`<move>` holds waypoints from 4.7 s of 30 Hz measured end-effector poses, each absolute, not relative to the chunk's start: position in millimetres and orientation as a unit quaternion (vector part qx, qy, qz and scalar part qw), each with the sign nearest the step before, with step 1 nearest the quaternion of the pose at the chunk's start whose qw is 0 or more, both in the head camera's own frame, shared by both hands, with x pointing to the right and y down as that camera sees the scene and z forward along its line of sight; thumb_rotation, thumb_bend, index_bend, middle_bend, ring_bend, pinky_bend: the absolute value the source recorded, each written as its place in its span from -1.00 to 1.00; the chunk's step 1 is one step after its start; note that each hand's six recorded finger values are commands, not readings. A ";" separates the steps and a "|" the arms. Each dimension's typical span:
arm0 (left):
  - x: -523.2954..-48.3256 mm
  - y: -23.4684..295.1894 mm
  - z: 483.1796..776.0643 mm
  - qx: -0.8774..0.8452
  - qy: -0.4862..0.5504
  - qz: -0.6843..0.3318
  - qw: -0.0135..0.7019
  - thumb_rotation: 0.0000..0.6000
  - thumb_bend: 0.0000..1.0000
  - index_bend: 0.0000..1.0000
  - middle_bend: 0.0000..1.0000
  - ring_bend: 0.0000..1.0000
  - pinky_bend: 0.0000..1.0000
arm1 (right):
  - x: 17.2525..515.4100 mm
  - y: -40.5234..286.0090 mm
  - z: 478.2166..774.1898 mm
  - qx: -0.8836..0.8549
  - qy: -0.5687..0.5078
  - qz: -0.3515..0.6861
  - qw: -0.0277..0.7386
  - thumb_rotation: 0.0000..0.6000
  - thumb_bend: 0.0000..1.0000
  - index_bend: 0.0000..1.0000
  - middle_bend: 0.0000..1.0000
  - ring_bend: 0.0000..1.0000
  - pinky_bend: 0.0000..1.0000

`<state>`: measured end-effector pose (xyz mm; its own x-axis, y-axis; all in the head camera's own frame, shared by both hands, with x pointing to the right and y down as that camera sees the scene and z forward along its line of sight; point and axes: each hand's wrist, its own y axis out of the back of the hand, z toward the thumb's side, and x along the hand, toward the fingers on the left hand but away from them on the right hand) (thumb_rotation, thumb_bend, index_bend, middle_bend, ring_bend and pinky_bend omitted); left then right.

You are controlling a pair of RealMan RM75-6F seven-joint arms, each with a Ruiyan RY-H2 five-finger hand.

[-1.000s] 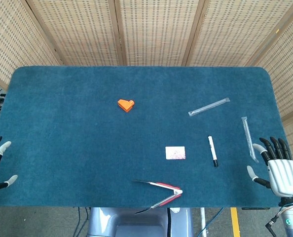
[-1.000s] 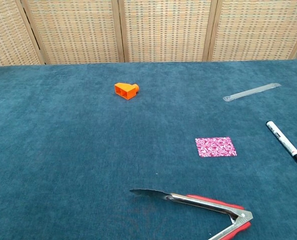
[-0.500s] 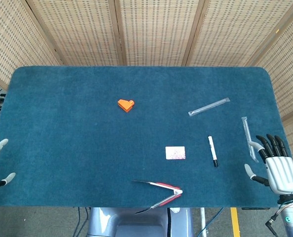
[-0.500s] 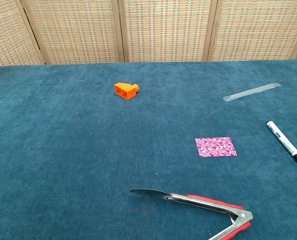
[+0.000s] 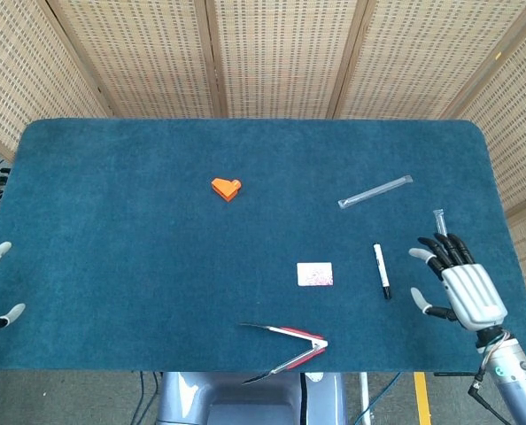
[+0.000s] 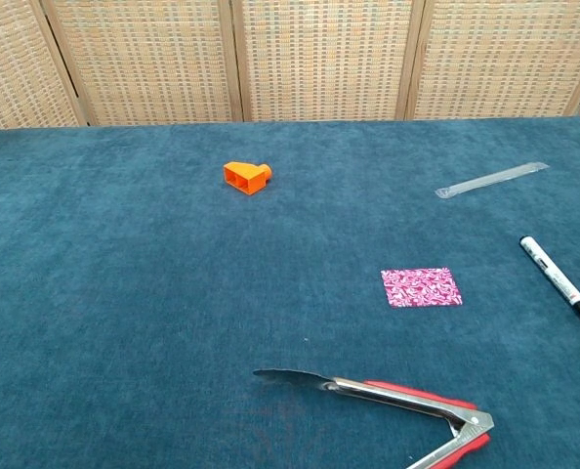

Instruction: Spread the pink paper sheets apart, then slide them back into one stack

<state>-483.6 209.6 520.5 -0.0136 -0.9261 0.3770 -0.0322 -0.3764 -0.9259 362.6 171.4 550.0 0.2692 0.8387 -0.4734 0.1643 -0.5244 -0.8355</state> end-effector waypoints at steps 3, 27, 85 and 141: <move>-483.0 207.4 518.7 -0.588 0.407 -0.584 0.384 1.00 -0.92 -0.77 -1.00 -1.00 -1.00 | 346.2 163.8 557.1 -0.750 -0.327 0.477 0.321 1.00 -0.07 -0.58 -0.73 -1.00 -1.00; -481.5 185.7 521.7 -0.587 0.397 -0.595 0.380 1.00 -0.92 -0.77 -1.00 -1.00 -1.00 | 236.5 143.8 646.1 -0.849 -0.125 0.424 0.289 1.00 -0.07 -0.63 -0.80 -1.00 -1.00; -500.7 196.2 524.1 -0.571 0.409 -0.611 0.365 1.00 -0.92 -0.77 -1.00 -1.00 -1.00 | 253.0 149.9 727.8 -0.786 -0.019 0.482 0.387 1.00 -0.07 -0.63 -0.80 -1.00 -1.00; -509.8 204.6 521.4 -0.560 0.413 -0.621 0.360 1.00 -0.92 -0.77 -1.00 -1.00 -1.00 | 257.8 112.2 735.6 -0.751 -0.019 0.504 0.426 1.00 -0.07 -0.63 -0.80 -1.00 -1.00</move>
<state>-509.8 204.6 521.4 -0.1132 -0.9104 0.3979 -0.0159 -0.3988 -0.9169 257.8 112.2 735.6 0.4922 0.4576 -0.7405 -0.4010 -0.6359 -0.6594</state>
